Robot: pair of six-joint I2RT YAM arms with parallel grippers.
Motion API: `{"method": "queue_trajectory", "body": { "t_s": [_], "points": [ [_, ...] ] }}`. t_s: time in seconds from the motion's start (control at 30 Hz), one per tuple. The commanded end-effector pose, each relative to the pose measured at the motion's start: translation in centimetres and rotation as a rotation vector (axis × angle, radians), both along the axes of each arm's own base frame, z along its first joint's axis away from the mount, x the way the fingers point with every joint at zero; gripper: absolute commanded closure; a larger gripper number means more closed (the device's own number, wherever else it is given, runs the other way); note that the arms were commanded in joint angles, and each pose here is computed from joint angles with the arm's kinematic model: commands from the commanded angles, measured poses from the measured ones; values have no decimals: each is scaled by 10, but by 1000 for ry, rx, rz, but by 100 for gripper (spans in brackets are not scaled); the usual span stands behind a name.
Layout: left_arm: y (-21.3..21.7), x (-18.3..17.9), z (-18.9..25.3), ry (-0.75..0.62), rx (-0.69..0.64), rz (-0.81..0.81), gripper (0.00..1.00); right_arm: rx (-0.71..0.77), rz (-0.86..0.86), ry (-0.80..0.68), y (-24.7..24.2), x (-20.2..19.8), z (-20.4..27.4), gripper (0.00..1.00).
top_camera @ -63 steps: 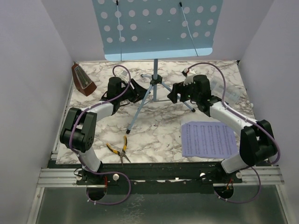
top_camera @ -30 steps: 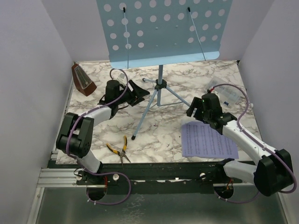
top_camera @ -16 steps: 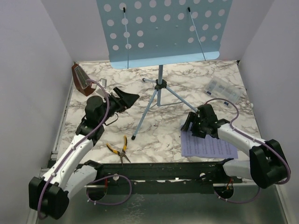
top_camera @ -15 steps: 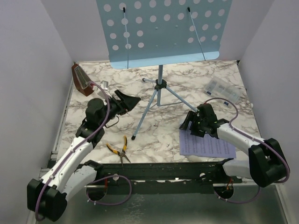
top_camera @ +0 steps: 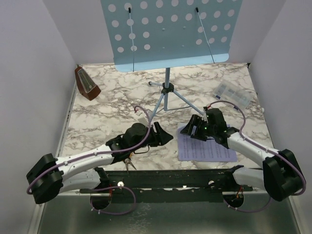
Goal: Set up the instrument practice props
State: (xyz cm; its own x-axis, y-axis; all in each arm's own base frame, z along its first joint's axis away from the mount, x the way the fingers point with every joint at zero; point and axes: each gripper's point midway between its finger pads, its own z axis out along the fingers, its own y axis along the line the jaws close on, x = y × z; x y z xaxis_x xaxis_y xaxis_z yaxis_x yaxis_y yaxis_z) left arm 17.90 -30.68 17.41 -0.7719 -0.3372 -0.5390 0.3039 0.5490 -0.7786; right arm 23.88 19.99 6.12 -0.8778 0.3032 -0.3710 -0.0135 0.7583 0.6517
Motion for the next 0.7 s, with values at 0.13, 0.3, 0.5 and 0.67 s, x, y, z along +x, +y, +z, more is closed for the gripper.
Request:
{"method": "queue_trajectory", "body": {
  "t_s": [0.13, 0.3, 0.5, 0.67],
  "points": [
    [-27, 41, -35, 21, 73, 155, 53, -314, -365, 56, -87, -1, -22, 22],
    [-44, 56, -62, 69, 117, 188, 58, -309, -403, 80, -93, -2, -29, 29],
    [-70, 65, -86, 158, 127, 144, 49, -272, -356, 96, -83, -5, -38, 33],
    [-81, 73, -96, 222, 110, 109, 36, -276, -333, 86, -81, -5, -40, 33]
  ]
}}
